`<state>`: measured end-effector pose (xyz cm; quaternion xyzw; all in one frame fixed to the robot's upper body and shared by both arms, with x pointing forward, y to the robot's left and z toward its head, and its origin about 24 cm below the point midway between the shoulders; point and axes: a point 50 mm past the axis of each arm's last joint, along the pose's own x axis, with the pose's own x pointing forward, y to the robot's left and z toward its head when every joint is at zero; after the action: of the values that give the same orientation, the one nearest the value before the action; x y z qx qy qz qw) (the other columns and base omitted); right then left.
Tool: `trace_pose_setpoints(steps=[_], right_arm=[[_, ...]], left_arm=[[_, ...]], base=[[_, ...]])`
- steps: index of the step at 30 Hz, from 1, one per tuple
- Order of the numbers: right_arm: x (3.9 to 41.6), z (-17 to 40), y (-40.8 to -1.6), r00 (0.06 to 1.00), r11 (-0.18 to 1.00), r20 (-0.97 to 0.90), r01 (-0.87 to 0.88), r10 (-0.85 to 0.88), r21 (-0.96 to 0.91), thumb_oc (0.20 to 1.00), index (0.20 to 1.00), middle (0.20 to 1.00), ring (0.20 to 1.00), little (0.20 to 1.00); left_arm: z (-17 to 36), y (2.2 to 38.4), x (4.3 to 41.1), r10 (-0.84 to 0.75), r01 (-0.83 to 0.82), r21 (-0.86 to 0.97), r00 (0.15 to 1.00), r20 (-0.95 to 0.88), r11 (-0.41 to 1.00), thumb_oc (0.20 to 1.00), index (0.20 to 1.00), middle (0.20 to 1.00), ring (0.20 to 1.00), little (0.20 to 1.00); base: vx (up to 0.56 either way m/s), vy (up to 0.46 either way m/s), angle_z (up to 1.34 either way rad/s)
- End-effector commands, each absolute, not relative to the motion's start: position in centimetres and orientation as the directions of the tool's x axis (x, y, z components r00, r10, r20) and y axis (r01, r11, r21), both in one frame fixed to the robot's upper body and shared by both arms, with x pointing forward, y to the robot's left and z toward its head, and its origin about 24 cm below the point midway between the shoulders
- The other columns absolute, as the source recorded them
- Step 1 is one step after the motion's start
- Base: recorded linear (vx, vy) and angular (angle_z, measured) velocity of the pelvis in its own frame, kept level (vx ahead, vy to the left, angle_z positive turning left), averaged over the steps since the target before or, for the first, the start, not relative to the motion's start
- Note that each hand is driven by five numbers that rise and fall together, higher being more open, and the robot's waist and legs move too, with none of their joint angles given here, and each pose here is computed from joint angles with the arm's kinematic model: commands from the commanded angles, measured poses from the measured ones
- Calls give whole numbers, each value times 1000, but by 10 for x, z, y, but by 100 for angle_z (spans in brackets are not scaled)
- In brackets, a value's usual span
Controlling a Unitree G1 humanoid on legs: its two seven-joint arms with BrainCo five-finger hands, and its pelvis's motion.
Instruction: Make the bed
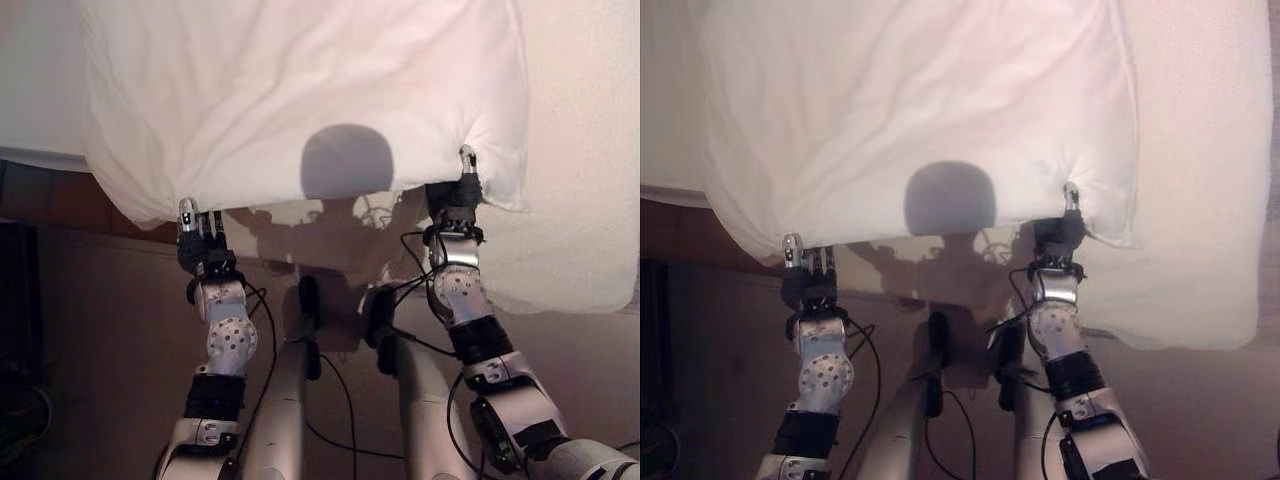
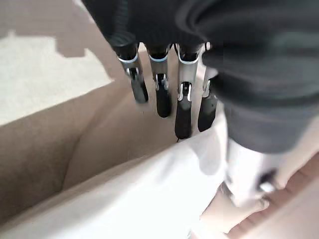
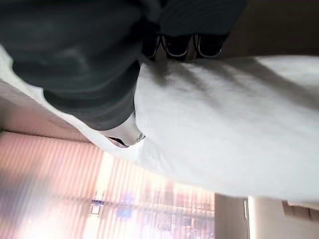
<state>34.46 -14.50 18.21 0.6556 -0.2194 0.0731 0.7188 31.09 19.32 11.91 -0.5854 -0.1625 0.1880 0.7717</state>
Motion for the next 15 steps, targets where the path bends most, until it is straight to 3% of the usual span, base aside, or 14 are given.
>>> trace_pose_setpoints(steps=[1, 15], right_arm=[[328, 188, -144, 832, 119, 511, -497, -217, 859, 200, 200, 200, 200, 200], [311, 189, -116, 798, 53, 592, -590, -114, 805, 200, 200, 200, 200, 200]], left_arm=[[115, 218, 308, 547, -92, -966, 835, 58, 242, 1000, 1000, 1000, 1000, 1000], [94, 180, 341, 330, -95, -977, 943, -27, 191, 1000, 1000, 1000, 1000, 1000]], base=[[0, 0, 0], [5, 1, 0]])
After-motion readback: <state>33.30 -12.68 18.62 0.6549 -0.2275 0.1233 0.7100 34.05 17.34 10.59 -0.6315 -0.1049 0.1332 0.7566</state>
